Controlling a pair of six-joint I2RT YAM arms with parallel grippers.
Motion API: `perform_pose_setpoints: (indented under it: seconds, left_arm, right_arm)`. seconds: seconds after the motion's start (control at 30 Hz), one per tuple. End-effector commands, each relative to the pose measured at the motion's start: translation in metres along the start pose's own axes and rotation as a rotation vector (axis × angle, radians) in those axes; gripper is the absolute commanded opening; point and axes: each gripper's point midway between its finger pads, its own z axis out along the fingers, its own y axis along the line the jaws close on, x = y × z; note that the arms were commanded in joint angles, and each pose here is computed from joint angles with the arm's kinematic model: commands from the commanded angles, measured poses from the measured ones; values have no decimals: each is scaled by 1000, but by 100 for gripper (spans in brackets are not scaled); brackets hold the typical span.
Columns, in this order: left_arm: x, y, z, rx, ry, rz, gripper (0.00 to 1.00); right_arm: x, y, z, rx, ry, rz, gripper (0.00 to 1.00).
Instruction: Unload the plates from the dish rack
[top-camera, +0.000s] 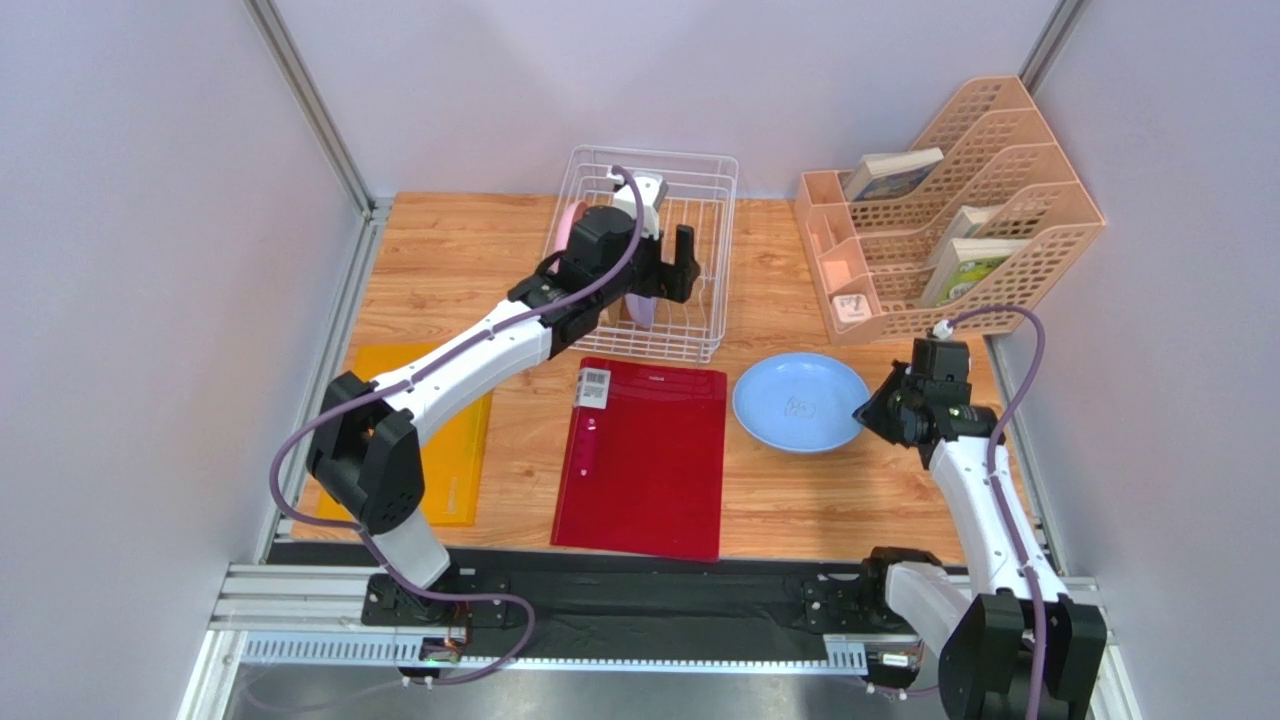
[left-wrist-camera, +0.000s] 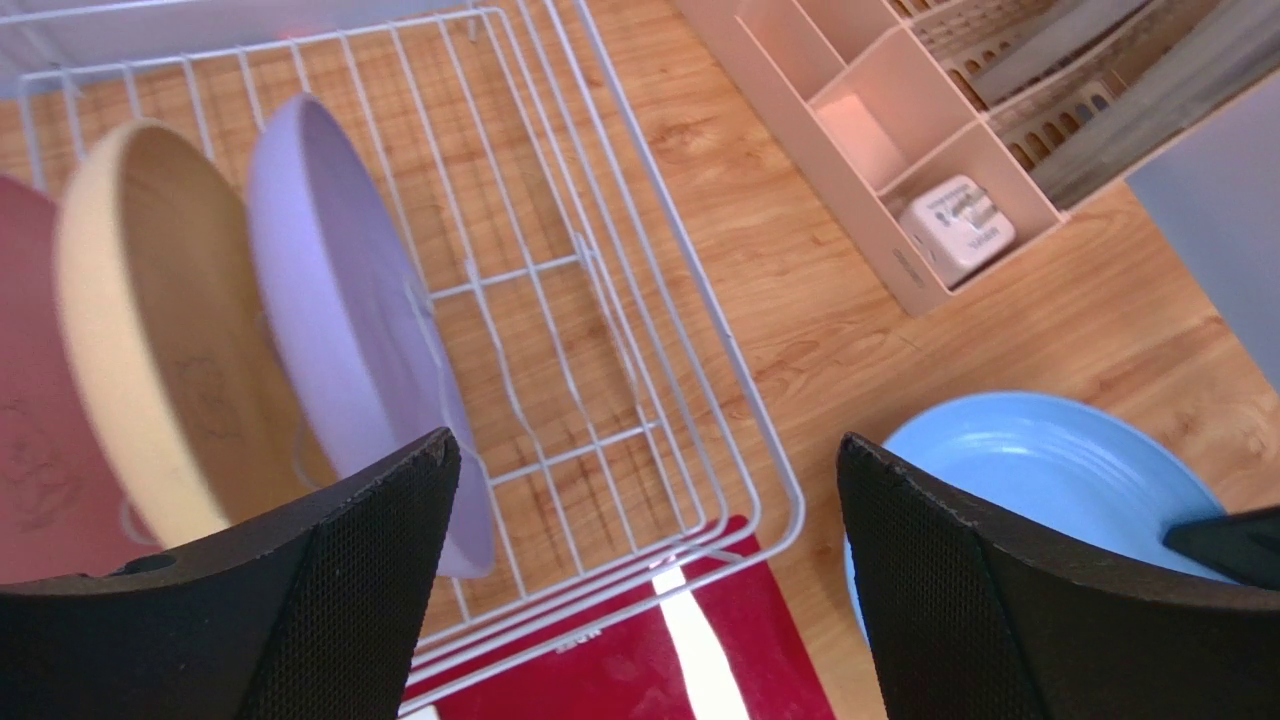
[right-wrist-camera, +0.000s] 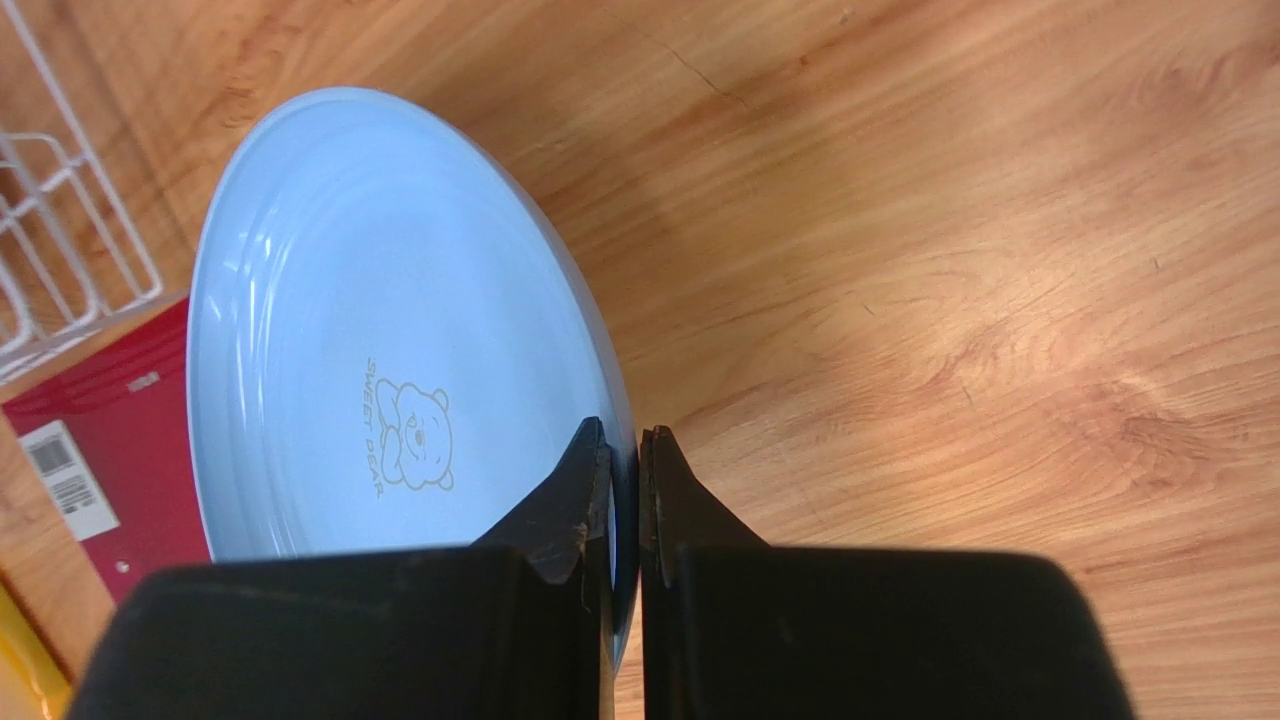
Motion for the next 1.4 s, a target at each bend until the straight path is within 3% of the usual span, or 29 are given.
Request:
perform_pose_setpoints:
  seconds: [0.0, 0.37, 0.57, 0.6, 0.87, 0.97, 1.23, 1.3, 1.37]
  left_arm:
    - [-45, 25, -18, -61, -112, 4, 100]
    - [-32, 71, -7, -143, -97, -15, 100]
    - [-20, 63, 0, -91, -66, -36, 96]
    - [-18, 63, 1, -91, -60, -37, 96]
    - [-14, 62, 10, -81, -56, -38, 86]
    - [-12, 59, 15, -99, -52, -21, 84]
    - [6, 67, 26, -253, -2, 77, 81]
    - [9, 72, 28, -309, 0, 106, 76]
    - [10, 73, 30, -340, 0, 135, 64]
  right_arm:
    - [-5, -5, 10, 20, -31, 22, 0]
    - [-3, -32, 41, 165, -13, 13, 0]
    - [3, -39, 44, 199, 9, 18, 24]
    - [3, -40, 44, 203, 10, 22, 37]
    - [2, -48, 37, 251, 1, 16, 48]
    - [-7, -47, 29, 259, -29, 17, 65]
    - [-29, -36, 4, 233, -111, 13, 69]
    - [-33, -32, 0, 221, -125, 22, 69]
    - [-37, -29, -3, 208, -138, 18, 69]
